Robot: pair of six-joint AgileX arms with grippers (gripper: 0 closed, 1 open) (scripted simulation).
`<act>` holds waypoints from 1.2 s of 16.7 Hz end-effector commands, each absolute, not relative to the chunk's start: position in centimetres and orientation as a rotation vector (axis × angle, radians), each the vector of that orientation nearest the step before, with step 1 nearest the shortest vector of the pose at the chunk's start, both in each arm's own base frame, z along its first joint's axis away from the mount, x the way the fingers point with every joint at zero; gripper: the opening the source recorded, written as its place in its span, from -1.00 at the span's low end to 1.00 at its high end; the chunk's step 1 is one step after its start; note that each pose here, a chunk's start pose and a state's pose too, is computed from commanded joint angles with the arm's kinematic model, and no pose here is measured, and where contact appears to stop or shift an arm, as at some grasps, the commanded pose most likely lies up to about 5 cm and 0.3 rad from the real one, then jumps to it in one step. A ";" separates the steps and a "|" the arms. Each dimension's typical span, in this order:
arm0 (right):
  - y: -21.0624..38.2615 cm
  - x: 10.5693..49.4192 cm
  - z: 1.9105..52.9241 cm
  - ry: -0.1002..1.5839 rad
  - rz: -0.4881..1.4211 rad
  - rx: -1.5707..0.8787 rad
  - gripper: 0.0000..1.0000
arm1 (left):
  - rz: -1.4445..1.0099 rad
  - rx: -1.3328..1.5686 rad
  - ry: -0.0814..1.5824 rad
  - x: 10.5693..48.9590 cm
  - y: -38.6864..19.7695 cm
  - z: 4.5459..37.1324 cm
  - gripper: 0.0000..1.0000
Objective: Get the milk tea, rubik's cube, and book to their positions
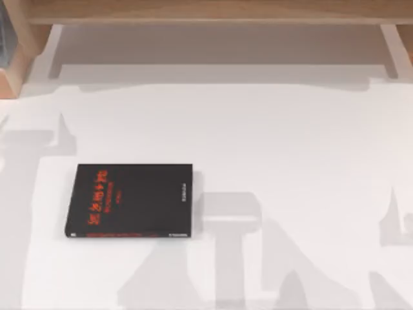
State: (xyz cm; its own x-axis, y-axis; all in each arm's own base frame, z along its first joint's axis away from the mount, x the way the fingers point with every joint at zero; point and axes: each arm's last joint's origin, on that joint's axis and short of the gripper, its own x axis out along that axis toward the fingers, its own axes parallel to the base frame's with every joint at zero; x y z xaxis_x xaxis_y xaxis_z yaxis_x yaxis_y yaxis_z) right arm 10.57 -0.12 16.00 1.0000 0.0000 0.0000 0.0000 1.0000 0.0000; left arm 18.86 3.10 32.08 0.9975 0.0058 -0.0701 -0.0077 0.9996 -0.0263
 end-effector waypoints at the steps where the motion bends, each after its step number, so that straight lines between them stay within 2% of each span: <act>1: -0.1 10.6 16.0 0.000 0.000 0.000 1.00 | 0.005 -0.031 0.076 21.3 3.9 32.6 1.00; 6: -0.1 10.6 16.0 0.000 0.000 0.000 1.00 | -0.005 -0.037 0.052 32.7 8.5 32.2 1.00; 11: -0.1 10.6 16.0 0.000 0.000 0.000 1.00 | -0.013 -0.037 0.033 40.9 12.9 27.3 1.00; 15: -0.1 10.6 16.0 0.000 0.000 0.000 1.00 | -0.017 -0.029 0.007 43.6 14.6 24.9 1.00; 20: -0.1 10.6 16.0 0.000 0.000 0.000 1.00 | -0.017 -0.027 0.003 43.8 14.8 24.7 1.00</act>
